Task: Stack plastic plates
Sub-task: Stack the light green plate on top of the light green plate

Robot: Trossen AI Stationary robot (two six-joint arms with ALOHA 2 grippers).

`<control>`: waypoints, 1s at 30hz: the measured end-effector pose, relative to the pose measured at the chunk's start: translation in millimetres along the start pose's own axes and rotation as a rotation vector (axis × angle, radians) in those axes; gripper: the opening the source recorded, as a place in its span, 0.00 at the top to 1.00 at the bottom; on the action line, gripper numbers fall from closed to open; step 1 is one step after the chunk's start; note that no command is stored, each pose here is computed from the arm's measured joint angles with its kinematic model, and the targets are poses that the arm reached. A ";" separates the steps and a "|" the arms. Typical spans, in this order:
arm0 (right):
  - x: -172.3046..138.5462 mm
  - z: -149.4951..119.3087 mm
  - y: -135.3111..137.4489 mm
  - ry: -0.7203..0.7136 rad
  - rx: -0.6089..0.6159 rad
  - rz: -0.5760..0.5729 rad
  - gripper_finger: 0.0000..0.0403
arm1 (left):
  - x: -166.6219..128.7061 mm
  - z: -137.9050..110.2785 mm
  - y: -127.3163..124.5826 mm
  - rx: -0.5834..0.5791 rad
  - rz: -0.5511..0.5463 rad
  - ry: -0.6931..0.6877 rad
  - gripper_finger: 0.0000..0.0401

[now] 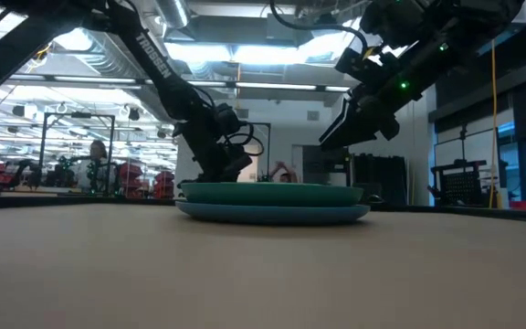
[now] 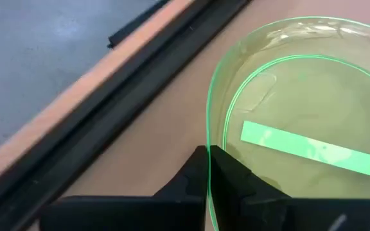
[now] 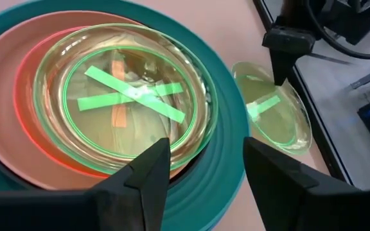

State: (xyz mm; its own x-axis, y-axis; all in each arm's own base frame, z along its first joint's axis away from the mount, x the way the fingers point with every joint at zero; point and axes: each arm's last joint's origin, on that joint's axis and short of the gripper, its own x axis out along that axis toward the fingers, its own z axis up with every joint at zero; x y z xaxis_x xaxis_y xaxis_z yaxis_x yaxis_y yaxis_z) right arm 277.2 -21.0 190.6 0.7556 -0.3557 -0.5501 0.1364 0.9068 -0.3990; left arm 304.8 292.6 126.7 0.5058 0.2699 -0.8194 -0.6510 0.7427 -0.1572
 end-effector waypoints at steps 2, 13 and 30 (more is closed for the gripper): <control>0.0 -0.1 0.0 0.001 0.000 0.000 0.53 | -2.1 2.0 0.4 0.008 0.027 -0.016 0.99; -0.2 -1.4 -1.4 0.029 -0.007 -0.072 0.53 | -74.2 31.7 -12.1 0.084 0.036 -0.183 1.00; -58.2 -10.4 -22.3 0.159 0.073 -0.145 0.53 | -113.6 6.0 -128.0 0.411 -0.181 -0.170 1.00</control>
State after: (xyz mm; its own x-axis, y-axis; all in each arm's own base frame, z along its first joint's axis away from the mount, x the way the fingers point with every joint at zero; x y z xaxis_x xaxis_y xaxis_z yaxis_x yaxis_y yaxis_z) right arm 223.5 -22.9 223.8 0.6147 -0.5098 -0.6019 0.2872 0.8553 -0.4312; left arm 334.0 170.6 243.2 0.6983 0.1849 -0.6916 -0.2835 0.9585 -0.0300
